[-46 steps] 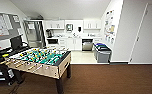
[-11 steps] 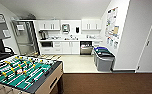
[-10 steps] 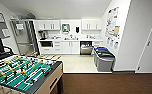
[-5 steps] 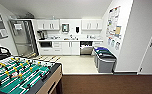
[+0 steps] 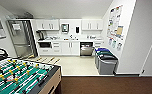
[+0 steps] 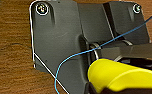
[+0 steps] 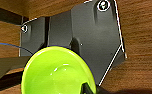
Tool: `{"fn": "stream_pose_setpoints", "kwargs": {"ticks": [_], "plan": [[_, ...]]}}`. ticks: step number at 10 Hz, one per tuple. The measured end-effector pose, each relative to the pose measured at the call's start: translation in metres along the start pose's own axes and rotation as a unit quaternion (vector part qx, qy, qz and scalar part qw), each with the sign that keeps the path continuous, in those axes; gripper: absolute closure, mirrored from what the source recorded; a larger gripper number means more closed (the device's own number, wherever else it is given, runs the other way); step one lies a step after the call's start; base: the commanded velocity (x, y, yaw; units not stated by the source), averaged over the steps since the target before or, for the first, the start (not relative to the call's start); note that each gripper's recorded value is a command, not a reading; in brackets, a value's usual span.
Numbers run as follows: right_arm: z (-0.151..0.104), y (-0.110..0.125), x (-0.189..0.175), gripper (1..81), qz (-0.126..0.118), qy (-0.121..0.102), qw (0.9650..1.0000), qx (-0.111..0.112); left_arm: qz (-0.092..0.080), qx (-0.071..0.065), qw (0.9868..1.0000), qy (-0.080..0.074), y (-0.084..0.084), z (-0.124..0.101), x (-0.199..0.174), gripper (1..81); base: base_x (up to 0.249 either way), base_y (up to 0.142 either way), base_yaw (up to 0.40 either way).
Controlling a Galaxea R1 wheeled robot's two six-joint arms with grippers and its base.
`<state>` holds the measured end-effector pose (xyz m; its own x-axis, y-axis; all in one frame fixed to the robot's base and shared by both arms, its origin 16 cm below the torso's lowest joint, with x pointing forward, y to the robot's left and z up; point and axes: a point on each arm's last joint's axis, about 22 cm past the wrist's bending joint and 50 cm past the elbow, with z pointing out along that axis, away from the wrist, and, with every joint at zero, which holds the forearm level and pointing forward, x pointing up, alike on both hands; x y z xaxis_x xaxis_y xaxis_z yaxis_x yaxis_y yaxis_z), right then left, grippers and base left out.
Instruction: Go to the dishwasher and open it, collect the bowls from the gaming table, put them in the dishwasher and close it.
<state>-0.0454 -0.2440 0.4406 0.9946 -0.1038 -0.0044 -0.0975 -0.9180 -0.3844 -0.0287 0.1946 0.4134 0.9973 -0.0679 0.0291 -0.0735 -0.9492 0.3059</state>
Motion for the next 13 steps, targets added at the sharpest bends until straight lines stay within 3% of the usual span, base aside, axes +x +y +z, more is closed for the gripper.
{"fn": "stream_pose_setpoints", "kwargs": {"ticks": [11,13], "plan": [[0.0005,0.0008,0.0,81.1,-0.001,0.0,1.0,-0.002,0.0,0.0,1.0,0.0,0.0,0.0,-0.0001,81.1,0.17,-0.071,0.0],[0.0,0.0036,0.0001,81.1,-0.001,0.0,1.0,-0.004,0.0,0.0,1.0,0.0,0.0002,0.0,-0.0001,81.1,0.17,0.0,0.0]]}}
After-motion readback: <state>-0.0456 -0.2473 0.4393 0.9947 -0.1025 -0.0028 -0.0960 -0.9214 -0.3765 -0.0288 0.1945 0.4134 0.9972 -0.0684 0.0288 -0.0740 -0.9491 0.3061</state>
